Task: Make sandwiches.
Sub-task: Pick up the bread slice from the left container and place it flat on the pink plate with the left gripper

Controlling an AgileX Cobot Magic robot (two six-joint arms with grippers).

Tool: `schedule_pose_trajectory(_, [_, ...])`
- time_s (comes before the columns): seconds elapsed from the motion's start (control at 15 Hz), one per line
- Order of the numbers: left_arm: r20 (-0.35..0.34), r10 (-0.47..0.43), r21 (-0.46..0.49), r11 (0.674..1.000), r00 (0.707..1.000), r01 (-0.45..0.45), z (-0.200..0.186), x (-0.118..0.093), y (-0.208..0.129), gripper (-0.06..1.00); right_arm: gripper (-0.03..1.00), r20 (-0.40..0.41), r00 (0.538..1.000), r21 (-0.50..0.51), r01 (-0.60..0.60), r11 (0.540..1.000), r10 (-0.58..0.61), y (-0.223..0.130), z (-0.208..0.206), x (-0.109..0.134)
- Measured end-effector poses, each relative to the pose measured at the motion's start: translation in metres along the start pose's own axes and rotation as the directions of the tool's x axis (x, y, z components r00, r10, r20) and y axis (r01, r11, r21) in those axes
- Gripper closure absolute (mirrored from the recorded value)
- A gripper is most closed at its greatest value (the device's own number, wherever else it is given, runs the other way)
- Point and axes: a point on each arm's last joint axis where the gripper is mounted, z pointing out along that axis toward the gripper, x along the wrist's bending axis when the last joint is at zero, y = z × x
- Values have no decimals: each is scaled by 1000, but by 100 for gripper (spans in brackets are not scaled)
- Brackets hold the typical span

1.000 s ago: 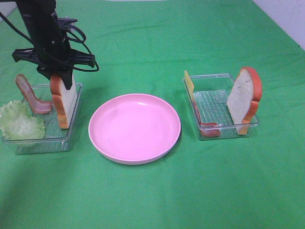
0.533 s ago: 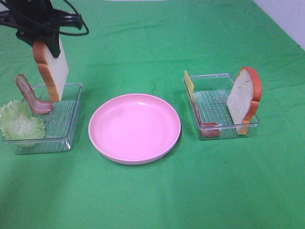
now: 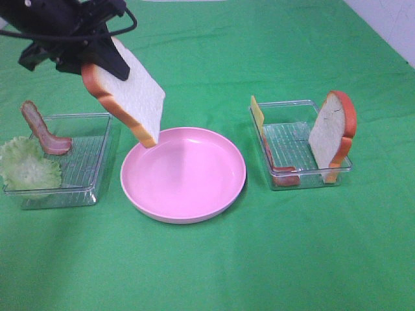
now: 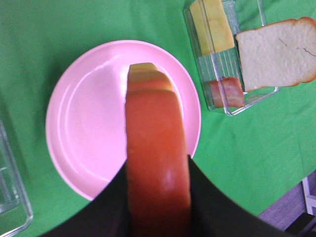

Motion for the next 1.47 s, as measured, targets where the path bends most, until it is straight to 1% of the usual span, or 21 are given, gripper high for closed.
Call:
schedule_pose_trajectory(0.07, [103, 11, -14, 1000, 995, -9, 21, 8, -13, 73, 10, 0, 1000, 0, 0, 1000, 0, 0, 0, 0])
schedule_pose_trajectory(0.2, [168, 37, -26, 999, 985, -33, 34, 11, -16, 73, 10, 0, 1000, 0, 0, 1000, 0, 0, 0, 0])
schedule_pose_trajectory(0.27, [199, 32, -25, 999, 980, -28, 43, 13, -16, 73, 10, 0, 1000, 0, 0, 1000, 0, 0, 0, 0])
schedule_pose_trajectory(0.4, [240, -9, -2, 1000, 971, 10, 64, 21, -17, 73, 10, 0, 1000, 0, 0, 1000, 0, 0, 0, 0])
schedule_pose_trajectory(0.6, [256, -93, 50, 995, 962, 83, 90, 34, -20, 73, 10, 0, 1000, 0, 0, 1000, 0, 0, 0, 0])
schedule_pose_trajectory(0.8, [269, -163, 75, 986, 949, 148, 105, 41, -22, 73, 10, 0, 1000, 0, 0, 1000, 0, 0, 0, 0])
schedule_pose_trajectory(0.93, [265, -178, 101, 983, 948, 156, 116, 40, -26, 73, 10, 0, 1000, 0, 0, 1000, 0, 0, 0, 0])
schedule_pose_trajectory(1.07, [267, -175, 110, 983, 948, 150, 124, 38, -24, 73, 10, 0, 1000, 0, 0, 1000, 0, 0, 0, 0])
schedule_pose_trajectory(1.2, [268, -192, 118, 979, 944, 166, 129, 37, -22, 73, 10, 0, 1000, 0, 0, 1000, 0, 0, 0, 0])
schedule_pose_trajectory(1.4, [257, -208, 128, 975, 944, 180, 136, 41, -24, 73, 10, 0, 1000, 0, 0, 1000, 0, 0, 0, 0])
schedule_pose_trajectory(1.47, [239, -218, 124, 973, 946, 192, 141, 46, -25, 73, 10, 0, 1000, 0, 0, 1000, 0, 0, 0, 0])
